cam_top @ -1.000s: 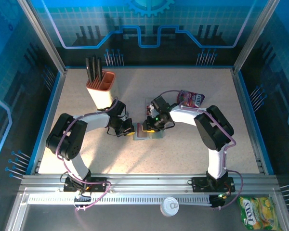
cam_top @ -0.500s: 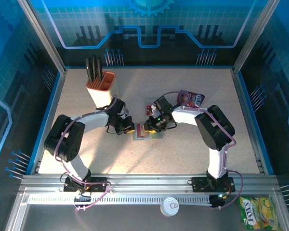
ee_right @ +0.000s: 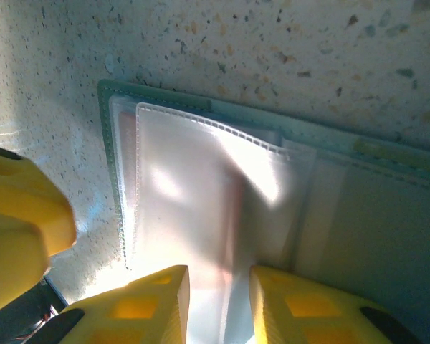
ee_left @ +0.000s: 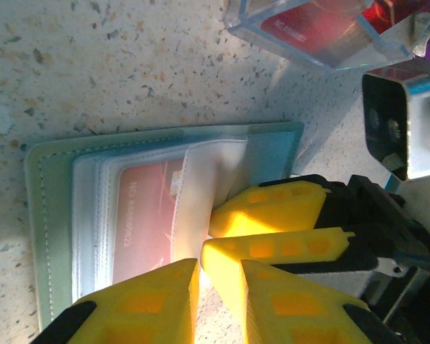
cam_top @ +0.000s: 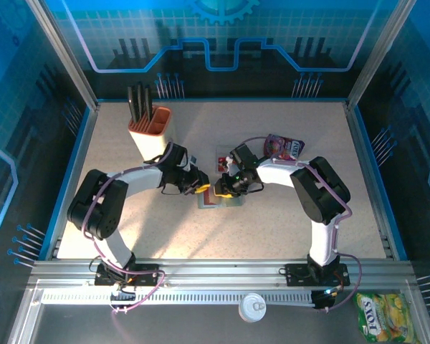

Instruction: Take the credit cards out of the card holder

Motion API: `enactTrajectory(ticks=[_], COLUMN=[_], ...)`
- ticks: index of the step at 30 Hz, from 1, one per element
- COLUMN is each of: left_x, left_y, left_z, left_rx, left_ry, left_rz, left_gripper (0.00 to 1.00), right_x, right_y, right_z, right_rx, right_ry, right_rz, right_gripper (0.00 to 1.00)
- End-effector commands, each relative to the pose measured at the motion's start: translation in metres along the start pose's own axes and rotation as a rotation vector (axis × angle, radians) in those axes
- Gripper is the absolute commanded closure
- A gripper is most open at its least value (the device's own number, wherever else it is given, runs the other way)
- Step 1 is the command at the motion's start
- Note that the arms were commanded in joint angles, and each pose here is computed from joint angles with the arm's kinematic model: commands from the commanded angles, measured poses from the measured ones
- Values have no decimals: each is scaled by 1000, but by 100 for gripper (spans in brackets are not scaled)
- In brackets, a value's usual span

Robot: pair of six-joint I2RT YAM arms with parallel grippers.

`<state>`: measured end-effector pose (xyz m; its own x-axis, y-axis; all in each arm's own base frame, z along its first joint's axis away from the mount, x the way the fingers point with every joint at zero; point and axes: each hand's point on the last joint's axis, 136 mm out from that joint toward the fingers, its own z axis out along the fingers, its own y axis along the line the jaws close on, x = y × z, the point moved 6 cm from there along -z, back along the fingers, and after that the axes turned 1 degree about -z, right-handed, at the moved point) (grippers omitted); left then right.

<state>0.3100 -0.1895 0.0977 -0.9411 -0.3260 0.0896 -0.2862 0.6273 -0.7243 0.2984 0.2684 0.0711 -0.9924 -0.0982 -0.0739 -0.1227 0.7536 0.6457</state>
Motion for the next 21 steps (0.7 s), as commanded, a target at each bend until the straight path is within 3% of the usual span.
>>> enactTrajectory(ticks=[1,21], left_x=[4,5], left_y=[6,20], left_z=[8,22], left_rx=[12,-50], left_ry=[42,57], left_rz=[-35,-71], left_gripper=[78,77], right_x=[6,7], right_y=[-6,-7], right_z=[-6,-5], right_rx=[11,4], right_ry=[10,9], right_rz=[15,22], right_gripper=[70,70])
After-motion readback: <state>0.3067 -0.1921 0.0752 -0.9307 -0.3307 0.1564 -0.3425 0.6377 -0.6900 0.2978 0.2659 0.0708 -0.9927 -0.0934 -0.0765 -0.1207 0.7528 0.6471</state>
